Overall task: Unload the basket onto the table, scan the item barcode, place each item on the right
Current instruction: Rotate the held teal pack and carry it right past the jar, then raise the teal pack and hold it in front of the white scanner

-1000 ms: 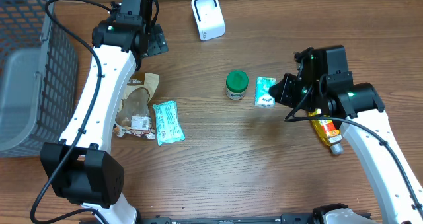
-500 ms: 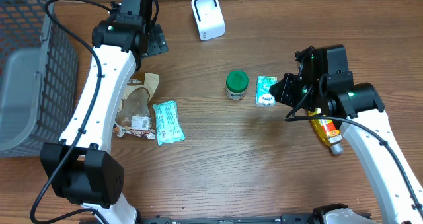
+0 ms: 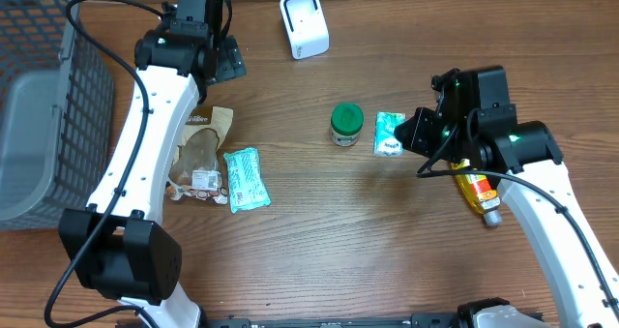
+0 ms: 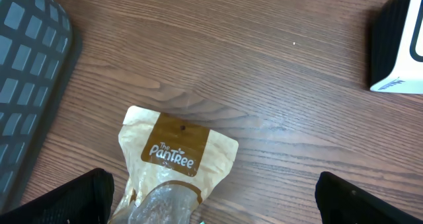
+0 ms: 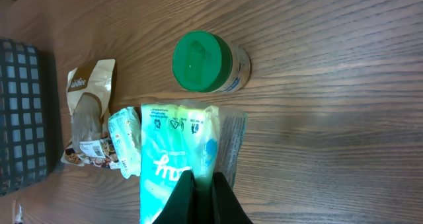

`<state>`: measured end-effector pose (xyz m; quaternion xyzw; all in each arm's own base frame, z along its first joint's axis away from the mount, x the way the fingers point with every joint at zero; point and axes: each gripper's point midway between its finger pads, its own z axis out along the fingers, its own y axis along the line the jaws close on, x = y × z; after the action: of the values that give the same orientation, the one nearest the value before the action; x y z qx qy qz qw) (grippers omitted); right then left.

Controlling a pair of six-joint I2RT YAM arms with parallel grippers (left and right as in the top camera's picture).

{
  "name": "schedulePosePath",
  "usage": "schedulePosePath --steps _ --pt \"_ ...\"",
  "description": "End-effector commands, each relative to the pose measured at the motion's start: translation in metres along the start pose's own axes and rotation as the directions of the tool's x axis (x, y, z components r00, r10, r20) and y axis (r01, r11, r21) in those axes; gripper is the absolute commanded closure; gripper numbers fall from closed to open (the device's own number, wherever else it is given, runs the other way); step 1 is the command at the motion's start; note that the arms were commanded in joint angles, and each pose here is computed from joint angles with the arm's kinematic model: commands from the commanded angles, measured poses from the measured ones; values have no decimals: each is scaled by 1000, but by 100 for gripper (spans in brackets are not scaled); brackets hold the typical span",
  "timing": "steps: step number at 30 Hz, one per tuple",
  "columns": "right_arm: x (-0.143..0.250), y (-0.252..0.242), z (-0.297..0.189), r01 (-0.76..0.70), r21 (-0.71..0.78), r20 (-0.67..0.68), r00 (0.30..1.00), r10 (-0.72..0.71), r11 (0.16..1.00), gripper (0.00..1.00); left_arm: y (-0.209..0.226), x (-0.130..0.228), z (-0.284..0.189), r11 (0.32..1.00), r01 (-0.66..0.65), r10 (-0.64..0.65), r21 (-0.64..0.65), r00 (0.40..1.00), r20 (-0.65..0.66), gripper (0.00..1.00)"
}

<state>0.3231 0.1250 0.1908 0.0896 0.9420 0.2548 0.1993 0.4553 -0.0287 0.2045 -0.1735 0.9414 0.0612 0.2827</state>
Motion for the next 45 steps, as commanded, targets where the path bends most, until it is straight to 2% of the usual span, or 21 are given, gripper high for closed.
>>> schedulePosePath --steps 1,6,9,13,17,21,26,29,33,37,38,43,45 --pt "-1 7 -6 23 -22 15 1000 -23 999 96 1 -8 -9 1000 -5 5 0 999 34 0" --pt "-9 13 -10 34 -34 41 999 -33 999 96 1 -8 -9 1000 -5 5 0 999 34 0" --pt "-32 32 -27 61 -56 102 993 -55 997 96 1 -8 -9 1000 -5 5 0 999 34 1" --pt "-64 44 -57 71 37 124 989 -76 997 96 1 -8 -9 1000 -5 5 0 999 34 1" --pt "-94 68 -81 159 103 132 976 -172 982 96 1 -8 -9 1000 -5 5 0 999 34 0" --pt "-130 88 -94 227 232 230 932 -281 946 96 1 -8 -9 1000 -5 5 0 999 34 0" --pt "-176 110 -91 269 391 388 819 -422 880 96 1 -8 -9 1000 -5 5 0 999 34 0" --pt "-199 132 -85 333 482 437 711 -551 811 96 1 -8 -9 1000 -5 5 0 999 34 0" --pt "-218 154 -60 404 566 426 602 -675 718 96 1 -8 -9 1000 -5 5 0 999 34 1" --pt "-223 163 1 542 642 276 497 -823 542 96 1 -8 -9 1000 -5 5 0 999 34 0" --pt "-223 162 8 552 649 257 488 -834 523 96 1 -8 -9 1000 -5 5 0 999 34 0" --pt "-225 154 80 651 686 82 374 -924 324 96 1 -8 -9 1000 -5 5 0 999 34 0" --pt "-230 154 100 662 697 62 331 -942 278 96 1 -8 -9 1000 -5 5 0 999 34 0"
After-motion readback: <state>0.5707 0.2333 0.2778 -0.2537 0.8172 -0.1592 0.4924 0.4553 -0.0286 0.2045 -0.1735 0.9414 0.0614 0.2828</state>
